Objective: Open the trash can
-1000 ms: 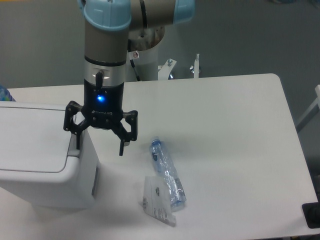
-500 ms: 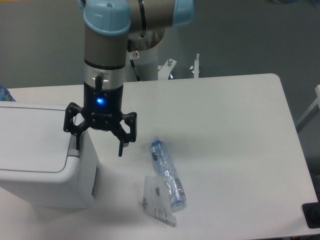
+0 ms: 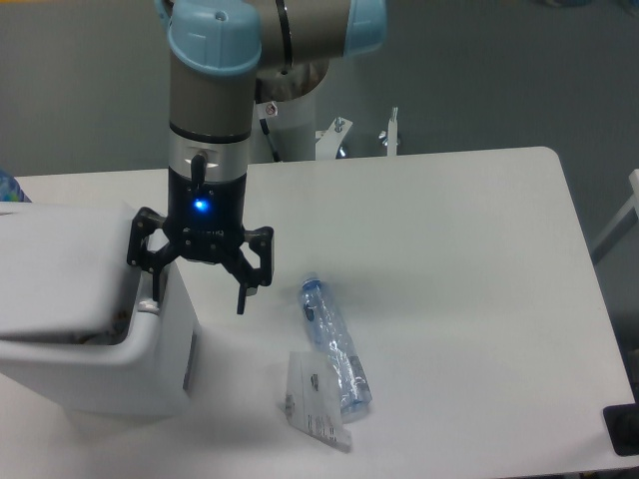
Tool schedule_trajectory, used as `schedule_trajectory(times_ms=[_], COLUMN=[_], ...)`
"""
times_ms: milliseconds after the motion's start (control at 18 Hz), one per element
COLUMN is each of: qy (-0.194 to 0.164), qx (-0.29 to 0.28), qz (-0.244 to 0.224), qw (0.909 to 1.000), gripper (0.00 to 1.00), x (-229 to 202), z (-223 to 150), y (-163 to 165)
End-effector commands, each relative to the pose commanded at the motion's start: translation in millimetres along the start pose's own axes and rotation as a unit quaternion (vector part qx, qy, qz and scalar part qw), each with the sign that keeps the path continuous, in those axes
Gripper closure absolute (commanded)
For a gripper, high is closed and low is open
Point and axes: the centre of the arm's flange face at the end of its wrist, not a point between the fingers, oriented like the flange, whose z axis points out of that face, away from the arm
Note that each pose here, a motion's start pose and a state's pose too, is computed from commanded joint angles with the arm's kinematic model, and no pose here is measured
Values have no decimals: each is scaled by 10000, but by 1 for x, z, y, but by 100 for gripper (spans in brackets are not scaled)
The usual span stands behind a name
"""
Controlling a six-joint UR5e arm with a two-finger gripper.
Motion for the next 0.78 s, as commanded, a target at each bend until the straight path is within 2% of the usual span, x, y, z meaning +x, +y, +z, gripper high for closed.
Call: schedule_trajectory(times_ms=[556, 778], qy=[-32, -198], qx=[60, 90], qz=[90, -21], qw=[9999, 9998], gripper=[0, 0], x=[-4, -42], z=[-4, -6], y=[-3, 0])
